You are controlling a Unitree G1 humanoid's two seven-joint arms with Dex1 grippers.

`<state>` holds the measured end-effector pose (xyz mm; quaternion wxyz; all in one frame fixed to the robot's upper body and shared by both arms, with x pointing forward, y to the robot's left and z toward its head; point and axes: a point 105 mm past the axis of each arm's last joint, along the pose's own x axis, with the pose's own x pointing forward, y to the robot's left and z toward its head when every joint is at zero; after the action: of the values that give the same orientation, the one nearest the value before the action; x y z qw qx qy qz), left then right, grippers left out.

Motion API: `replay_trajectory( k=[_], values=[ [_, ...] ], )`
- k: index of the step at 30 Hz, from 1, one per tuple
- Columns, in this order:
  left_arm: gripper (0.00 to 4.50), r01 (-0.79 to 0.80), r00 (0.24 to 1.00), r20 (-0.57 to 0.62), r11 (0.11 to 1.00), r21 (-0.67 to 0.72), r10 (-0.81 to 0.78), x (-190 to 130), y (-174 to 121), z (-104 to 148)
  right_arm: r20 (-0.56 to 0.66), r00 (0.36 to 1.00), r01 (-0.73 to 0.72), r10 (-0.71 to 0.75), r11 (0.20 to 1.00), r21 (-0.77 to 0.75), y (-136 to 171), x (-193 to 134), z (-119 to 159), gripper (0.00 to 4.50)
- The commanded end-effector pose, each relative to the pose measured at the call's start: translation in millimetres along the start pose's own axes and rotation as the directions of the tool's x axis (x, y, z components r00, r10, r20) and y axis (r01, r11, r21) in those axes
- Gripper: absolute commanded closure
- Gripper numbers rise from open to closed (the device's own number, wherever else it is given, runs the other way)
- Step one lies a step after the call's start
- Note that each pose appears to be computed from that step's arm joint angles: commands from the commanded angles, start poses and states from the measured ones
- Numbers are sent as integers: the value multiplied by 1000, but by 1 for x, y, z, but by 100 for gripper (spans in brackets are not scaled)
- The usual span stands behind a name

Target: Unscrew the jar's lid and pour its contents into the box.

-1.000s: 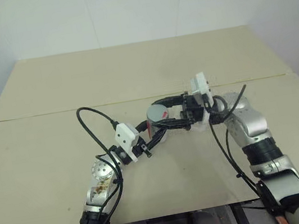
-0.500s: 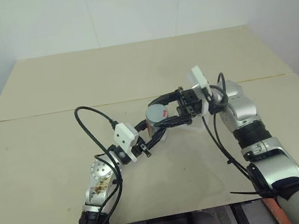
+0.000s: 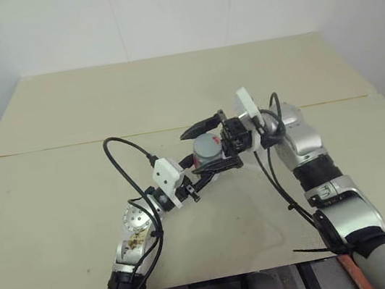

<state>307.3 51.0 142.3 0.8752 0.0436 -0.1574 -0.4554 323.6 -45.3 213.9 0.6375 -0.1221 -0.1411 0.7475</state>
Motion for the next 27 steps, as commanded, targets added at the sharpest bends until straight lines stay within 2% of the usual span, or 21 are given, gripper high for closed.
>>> replay_trajectory(
  k=[1,7,17,21,27],
  values=[
    [254,4,999,35,1000,12,-4,3,0,10,20,994,107,-106,989,-99,-5,-14,18,3],
    [254,5,1000,30,1000,9,-5,3,1,9,31,969,248,-246,960,-128,-1,-34,26,3],
    [254,7,1000,31,1000,11,-8,4,3,8,25,925,376,-378,908,-182,19,-44,39,3],
    [254,5,1000,28,1000,12,-5,4,4,7,50,908,418,-415,895,-158,19,-31,44,3],
    [254,4,999,33,1000,13,-4,6,4,7,47,891,454,-451,883,-121,17,-6,31,3]
  ],
)
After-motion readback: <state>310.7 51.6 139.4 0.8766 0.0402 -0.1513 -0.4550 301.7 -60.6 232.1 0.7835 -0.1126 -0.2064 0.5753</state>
